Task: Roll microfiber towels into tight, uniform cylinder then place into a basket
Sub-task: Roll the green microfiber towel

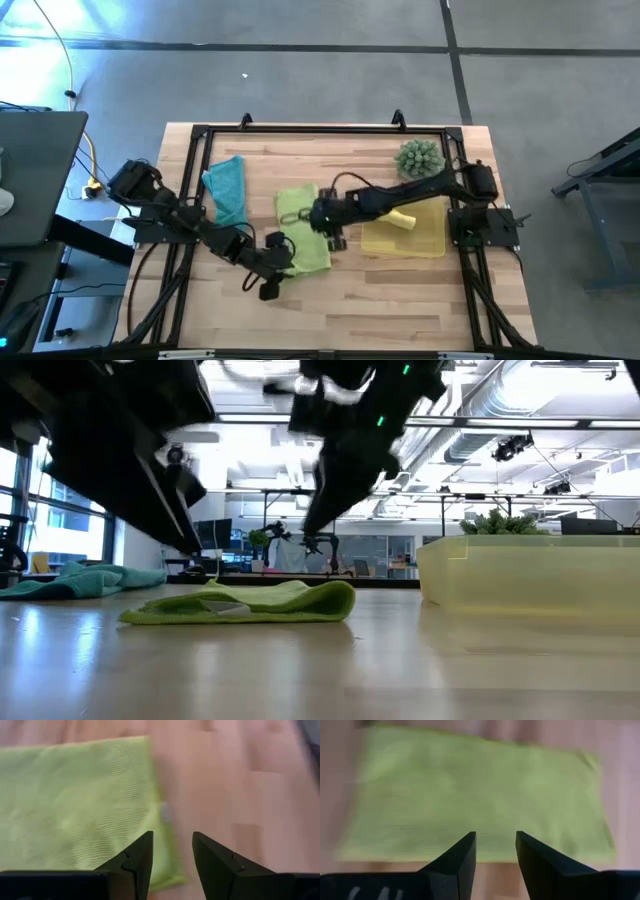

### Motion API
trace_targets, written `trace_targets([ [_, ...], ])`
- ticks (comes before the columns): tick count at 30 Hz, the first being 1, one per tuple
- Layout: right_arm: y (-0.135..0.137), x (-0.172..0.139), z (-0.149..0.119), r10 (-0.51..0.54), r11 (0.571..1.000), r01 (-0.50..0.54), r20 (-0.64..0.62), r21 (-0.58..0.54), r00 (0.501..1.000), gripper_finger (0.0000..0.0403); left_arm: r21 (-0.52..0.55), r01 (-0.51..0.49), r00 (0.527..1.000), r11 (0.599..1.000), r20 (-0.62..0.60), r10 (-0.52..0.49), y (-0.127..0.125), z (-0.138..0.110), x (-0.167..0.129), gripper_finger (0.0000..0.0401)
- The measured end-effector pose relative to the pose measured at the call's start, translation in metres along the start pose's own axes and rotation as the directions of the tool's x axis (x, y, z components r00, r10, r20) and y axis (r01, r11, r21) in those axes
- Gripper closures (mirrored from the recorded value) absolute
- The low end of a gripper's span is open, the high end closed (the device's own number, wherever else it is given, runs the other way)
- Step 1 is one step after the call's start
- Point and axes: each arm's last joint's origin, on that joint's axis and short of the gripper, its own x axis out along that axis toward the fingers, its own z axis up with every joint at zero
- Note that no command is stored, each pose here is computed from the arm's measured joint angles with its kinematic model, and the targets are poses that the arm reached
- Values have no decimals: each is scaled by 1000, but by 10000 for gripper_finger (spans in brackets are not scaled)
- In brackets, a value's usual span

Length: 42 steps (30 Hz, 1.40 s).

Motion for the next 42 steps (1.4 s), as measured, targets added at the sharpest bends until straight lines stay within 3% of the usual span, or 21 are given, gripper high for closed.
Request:
trace_targets([
  [6,45,-5,-17,99,962,-108,-48,-250,994,273,157,68,994,985,-97,-53,-2,-6,-7,272],
  [12,70,3,-30,123,937,-129,-39,-324,992,273,365,31,981,931,-189,42,5,-17,-5,272],
  [18,73,5,-32,121,931,-125,-35,-342,992,273,528,-9,980,849,-165,113,7,-18,-3,272],
  [24,75,4,-31,116,917,-117,-26,-382,993,265,586,-11,970,810,-191,151,9,-24,5,272],
  [30,77,4,-29,93,902,-91,-15,-422,996,218,656,-11,965,755,-190,179,8,-28,16,272],
  [34,78,4,-29,131,893,-122,-9,-433,991,192,659,-32,971,751,-159,180,7,-27,18,272],
  [39,81,12,-30,140,853,-123,-5,-508,990,195,683,-15,979,731,-138,149,1,-27,19,272],
  [42,85,23,-33,143,827,-132,-23,-546,989,207,645,-25,980,764,-137,147,0,-28,18,272],
])
